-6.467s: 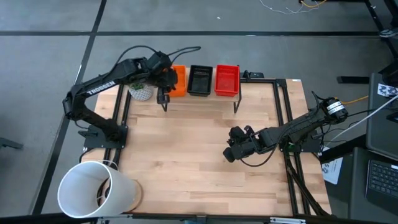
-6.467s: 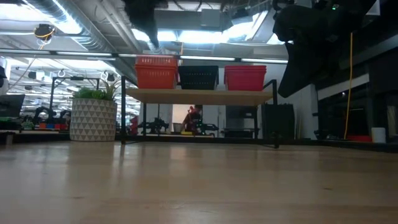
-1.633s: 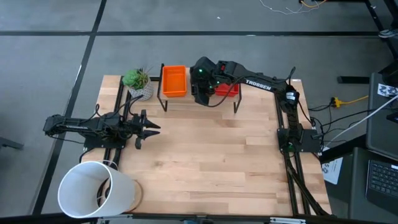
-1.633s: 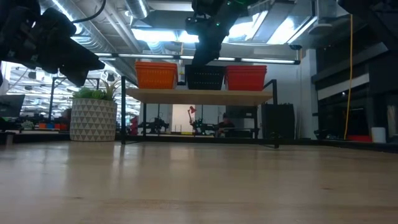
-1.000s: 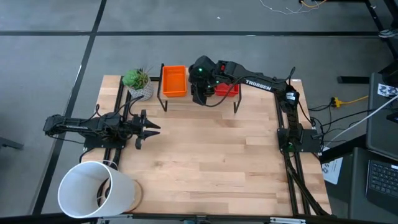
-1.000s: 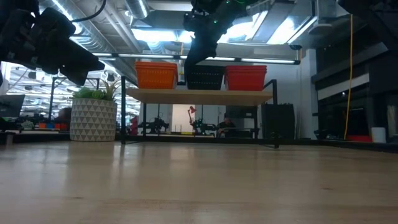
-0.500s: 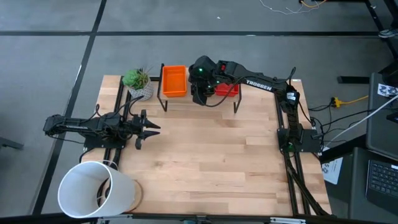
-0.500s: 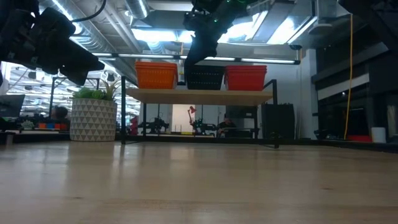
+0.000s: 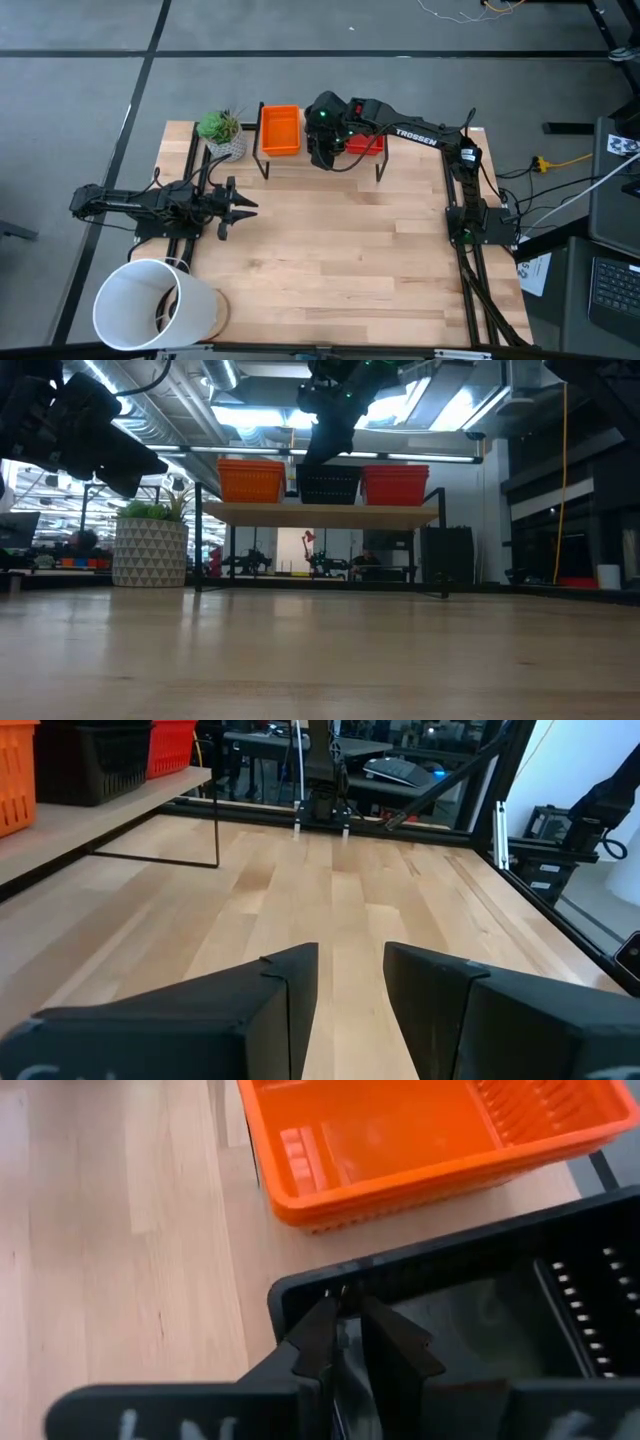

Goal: Stack baskets on shelf by color
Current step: Adjust the stacked bins on the shelf, then return to Home Position

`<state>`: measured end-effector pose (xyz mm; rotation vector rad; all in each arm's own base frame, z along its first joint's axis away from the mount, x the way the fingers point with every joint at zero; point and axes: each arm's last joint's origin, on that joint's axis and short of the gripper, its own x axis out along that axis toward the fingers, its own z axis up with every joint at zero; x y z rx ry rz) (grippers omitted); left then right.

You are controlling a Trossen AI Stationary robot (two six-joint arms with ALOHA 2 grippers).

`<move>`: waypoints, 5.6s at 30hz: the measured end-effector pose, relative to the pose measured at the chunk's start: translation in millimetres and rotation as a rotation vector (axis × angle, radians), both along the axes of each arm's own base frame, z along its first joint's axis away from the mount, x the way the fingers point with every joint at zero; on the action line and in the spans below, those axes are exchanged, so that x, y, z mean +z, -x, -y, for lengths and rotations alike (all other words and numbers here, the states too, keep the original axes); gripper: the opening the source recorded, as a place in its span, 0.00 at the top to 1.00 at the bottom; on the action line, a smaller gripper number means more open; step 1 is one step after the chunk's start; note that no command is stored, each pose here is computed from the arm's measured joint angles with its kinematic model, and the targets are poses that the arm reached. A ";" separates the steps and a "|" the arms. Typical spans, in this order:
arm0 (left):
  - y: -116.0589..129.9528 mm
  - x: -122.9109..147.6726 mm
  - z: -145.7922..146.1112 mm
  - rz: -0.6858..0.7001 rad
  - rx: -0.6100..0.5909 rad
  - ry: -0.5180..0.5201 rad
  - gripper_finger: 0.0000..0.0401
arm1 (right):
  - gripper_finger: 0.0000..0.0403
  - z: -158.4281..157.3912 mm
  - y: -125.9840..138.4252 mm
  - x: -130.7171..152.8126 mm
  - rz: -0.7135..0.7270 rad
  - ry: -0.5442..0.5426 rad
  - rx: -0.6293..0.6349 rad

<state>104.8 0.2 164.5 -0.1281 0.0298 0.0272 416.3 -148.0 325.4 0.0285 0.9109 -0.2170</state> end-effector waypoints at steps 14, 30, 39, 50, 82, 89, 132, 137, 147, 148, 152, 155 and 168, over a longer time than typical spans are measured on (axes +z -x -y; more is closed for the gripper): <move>0.0 0.0 0.0 0.000 -0.001 0.000 0.73 | 0.87 -3.1 -7.6 -4.4 0.024 -0.008 -0.005; 0.4 -5.8 0.0 -0.062 0.000 0.012 0.73 | 0.87 -9.6 -2.9 19.2 0.037 -0.042 -0.041; 0.2 -3.4 -0.3 -0.033 0.012 0.042 0.73 | 0.87 -53.4 24.4 69.7 -0.070 -0.047 0.004; 0.2 -5.1 -0.3 -0.050 0.016 0.096 0.73 | 0.87 -36.2 118.4 82.4 -0.157 0.039 -0.179; 0.2 -5.2 -0.3 -0.050 0.016 0.096 0.73 | 0.87 6.0 153.9 13.5 -0.302 0.044 -0.170; 0.2 -5.2 -0.3 -0.050 0.016 0.096 0.73 | 0.87 1.4 149.4 14.8 -0.262 0.022 -0.134; 0.1 -4.5 -0.3 -0.042 0.015 0.096 0.73 | 0.87 -146.9 327.1 -125.1 1.009 0.064 0.155; 0.1 -4.6 -0.2 -0.043 0.012 0.096 0.73 | 0.87 -153.2 320.3 -144.6 1.064 0.044 0.279; 0.1 -4.7 -0.2 -0.044 0.013 0.096 0.73 | 0.87 -156.2 319.4 -153.7 0.980 -0.035 0.283; 0.1 -4.7 -0.2 -0.044 0.013 0.096 0.73 | 0.87 -156.2 319.3 -154.8 0.970 -0.052 0.276; 0.1 -4.7 -0.2 -0.044 0.013 0.096 0.73 | 0.87 -156.2 319.2 -156.8 0.948 -0.050 0.277; 0.1 -4.7 -0.2 -0.044 0.012 0.096 0.73 | 0.87 -156.2 319.2 -156.8 0.949 -0.054 0.275; 0.1 -4.7 -0.2 -0.044 0.013 0.096 0.73 | 0.87 -156.2 319.2 -157.2 0.945 -0.052 0.276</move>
